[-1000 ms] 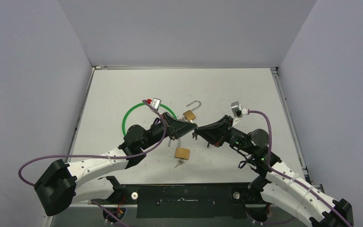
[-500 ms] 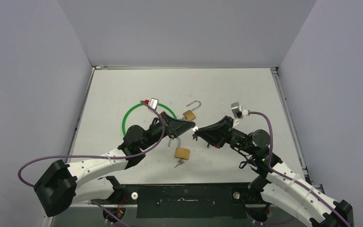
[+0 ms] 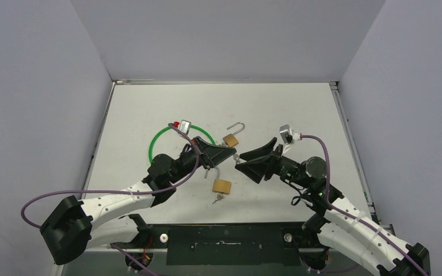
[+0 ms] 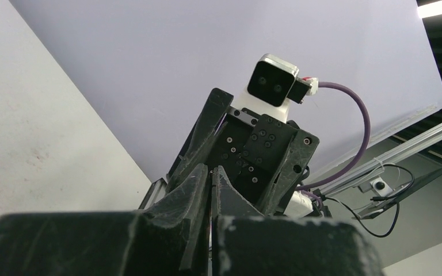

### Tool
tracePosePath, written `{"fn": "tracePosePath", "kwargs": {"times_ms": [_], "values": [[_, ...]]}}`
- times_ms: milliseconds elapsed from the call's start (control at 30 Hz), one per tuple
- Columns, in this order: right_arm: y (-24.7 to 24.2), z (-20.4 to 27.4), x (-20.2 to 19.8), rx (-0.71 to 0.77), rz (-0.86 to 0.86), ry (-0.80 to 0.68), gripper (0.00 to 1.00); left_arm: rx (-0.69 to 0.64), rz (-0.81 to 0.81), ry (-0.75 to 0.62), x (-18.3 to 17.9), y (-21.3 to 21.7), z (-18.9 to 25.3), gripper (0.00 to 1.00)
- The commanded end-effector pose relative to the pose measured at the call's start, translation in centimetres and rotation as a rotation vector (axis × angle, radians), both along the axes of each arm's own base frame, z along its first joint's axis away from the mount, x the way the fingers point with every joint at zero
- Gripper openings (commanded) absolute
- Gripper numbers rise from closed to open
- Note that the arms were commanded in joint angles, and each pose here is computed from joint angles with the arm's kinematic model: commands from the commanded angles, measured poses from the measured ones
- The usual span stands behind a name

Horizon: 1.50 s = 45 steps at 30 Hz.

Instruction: Unlock with the key

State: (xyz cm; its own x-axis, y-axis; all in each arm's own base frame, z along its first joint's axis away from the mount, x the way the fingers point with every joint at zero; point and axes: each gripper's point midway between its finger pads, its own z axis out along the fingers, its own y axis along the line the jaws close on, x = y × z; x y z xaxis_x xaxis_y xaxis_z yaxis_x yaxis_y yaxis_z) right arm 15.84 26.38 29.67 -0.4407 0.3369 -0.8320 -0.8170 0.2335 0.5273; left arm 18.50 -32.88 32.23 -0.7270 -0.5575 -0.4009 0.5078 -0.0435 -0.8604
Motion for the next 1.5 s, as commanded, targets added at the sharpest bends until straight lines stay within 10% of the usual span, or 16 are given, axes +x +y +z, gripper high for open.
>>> {"fn": "tracePosePath", "kwargs": {"times_ms": [0,900,1133,1467], "values": [[-0.4,4.8,-0.2,0.112,-0.015,-0.068,0.63,-0.063,0.028,-0.142,-0.7,1.2,2.8,0.00],[0.7,5.1,0.1,0.146,0.035,-0.008,0.00,-0.075,-0.020,-0.263,-2.0,0.9,3.7,0.00],[-2.6,2.9,3.5,-0.003,-0.266,-0.023,0.00,0.117,0.161,-0.222,0.7,2.1,1.0,0.68],[-13.7,-1.8,6.9,-0.252,-0.861,0.064,0.00,0.712,0.298,-0.137,5.2,1.3,-7.7,0.82]]}}
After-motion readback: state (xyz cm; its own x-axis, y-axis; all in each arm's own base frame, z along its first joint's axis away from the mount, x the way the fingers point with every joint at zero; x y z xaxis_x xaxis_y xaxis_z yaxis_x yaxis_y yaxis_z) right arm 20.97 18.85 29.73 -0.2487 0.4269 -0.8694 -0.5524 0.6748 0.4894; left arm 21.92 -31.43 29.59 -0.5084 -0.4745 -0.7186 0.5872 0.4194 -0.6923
